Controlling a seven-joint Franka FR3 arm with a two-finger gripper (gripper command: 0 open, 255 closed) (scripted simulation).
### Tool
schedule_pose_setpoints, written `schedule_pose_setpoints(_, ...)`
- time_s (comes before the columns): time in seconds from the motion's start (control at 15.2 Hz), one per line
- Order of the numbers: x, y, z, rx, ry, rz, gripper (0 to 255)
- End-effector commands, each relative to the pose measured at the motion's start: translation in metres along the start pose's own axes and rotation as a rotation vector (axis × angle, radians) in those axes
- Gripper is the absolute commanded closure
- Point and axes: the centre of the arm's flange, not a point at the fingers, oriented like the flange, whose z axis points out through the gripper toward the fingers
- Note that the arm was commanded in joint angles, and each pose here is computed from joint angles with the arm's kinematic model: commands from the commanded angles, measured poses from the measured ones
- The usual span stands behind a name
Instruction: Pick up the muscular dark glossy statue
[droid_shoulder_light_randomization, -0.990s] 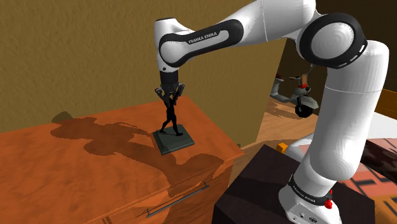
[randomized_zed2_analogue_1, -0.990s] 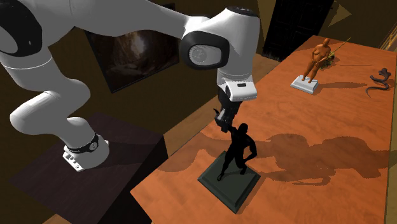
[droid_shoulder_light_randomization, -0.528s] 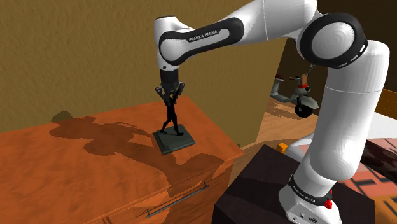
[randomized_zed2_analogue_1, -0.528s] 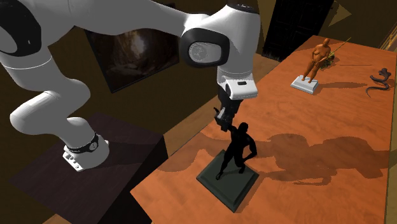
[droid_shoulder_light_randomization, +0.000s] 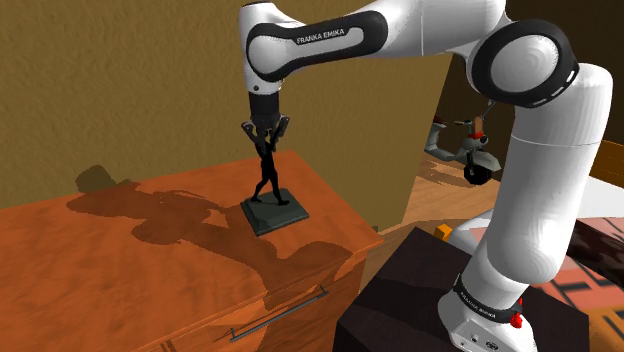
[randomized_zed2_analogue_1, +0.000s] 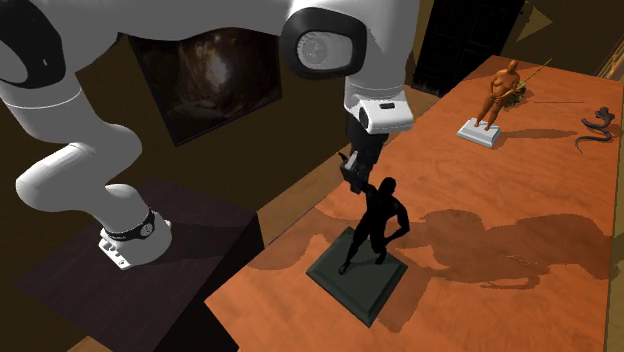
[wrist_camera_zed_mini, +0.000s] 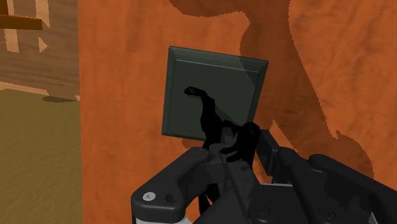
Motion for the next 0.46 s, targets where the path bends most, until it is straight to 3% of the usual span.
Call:
schedule_pose_setpoints(0.0, -0.001, 0.001, -0.011, 0.001, 0.002, 0.0, 255)
schedule_pose_setpoints(0.4, 0.0, 0.001, -0.033, 0.001, 0.002, 0.0, 255)
